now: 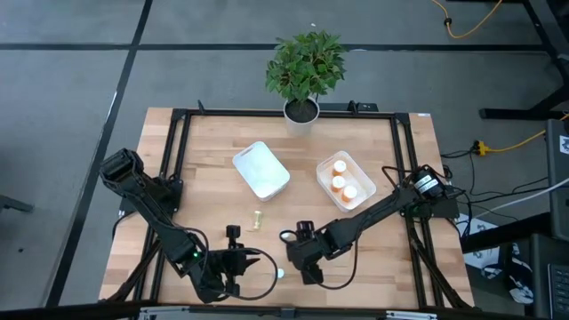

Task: Pick and place medicine bottles into bin by pill shape (circle, oval)
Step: Put the orange pill bottle into the right white bin

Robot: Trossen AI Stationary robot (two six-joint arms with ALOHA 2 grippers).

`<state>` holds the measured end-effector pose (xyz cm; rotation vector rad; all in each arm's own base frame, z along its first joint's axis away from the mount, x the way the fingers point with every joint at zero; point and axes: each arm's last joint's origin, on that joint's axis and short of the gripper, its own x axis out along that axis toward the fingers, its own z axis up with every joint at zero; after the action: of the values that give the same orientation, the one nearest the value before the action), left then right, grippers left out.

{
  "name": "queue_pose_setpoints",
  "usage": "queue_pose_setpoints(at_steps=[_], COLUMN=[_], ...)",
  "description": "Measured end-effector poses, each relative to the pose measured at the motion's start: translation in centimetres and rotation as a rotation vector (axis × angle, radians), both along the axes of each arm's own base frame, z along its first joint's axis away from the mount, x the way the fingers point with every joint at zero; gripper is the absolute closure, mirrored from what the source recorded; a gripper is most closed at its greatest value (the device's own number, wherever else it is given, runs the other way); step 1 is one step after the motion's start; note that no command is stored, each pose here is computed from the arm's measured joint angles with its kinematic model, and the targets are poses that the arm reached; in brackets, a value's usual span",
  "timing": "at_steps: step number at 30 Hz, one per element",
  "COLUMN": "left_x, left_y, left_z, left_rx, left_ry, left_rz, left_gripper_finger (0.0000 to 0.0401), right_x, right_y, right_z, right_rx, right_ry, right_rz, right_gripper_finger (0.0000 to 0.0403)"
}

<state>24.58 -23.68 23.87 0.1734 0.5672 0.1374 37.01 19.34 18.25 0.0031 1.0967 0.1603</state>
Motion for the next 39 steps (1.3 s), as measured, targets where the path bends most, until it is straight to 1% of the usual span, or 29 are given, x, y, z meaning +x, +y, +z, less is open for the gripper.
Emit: queue_pose_setpoints(at_steps=[8,14,24,28,31,39], left_x=[0.01,0.01,0.01,0.01,0.01,0.0], left_y=[0.01,0.01,0.01,0.0,0.01,0.0], left_z=[0.0,0.0,0.0,0.0,0.0,0.0], left_rx=[-0.001,-0.001,-0.001,-0.001,-0.001,-0.002], left_ry=[0.0,0.0,0.0,0.0,0.0,0.0], left_rz=[0.001,0.001,0.001,0.001,0.001,0.001], left_gripper_finger=[0.0346,0.0346,0.0346,0.0346,0.0346,0.0346], right_x=[0.14,0.26,0.21,0.23,0.23,0.23], right_y=[-0.01,-0.16,-0.21,-0.2,-0.2,-0.2], right_z=[0.0,-0.12,-0.2,-0.19,-0.21,-0.22], right_rx=[-0.004,-0.056,-0.059,-0.043,-0.028,0.004], right_ry=[-0.023,-0.05,-0.041,-0.04,-0.036,-0.029], right_rz=[0.018,-0.014,-0.017,-0.044,-0.074,-0.139], right_gripper_finger=[0.0088,0.0092,0.0092,0.0094,0.0109,0.0185])
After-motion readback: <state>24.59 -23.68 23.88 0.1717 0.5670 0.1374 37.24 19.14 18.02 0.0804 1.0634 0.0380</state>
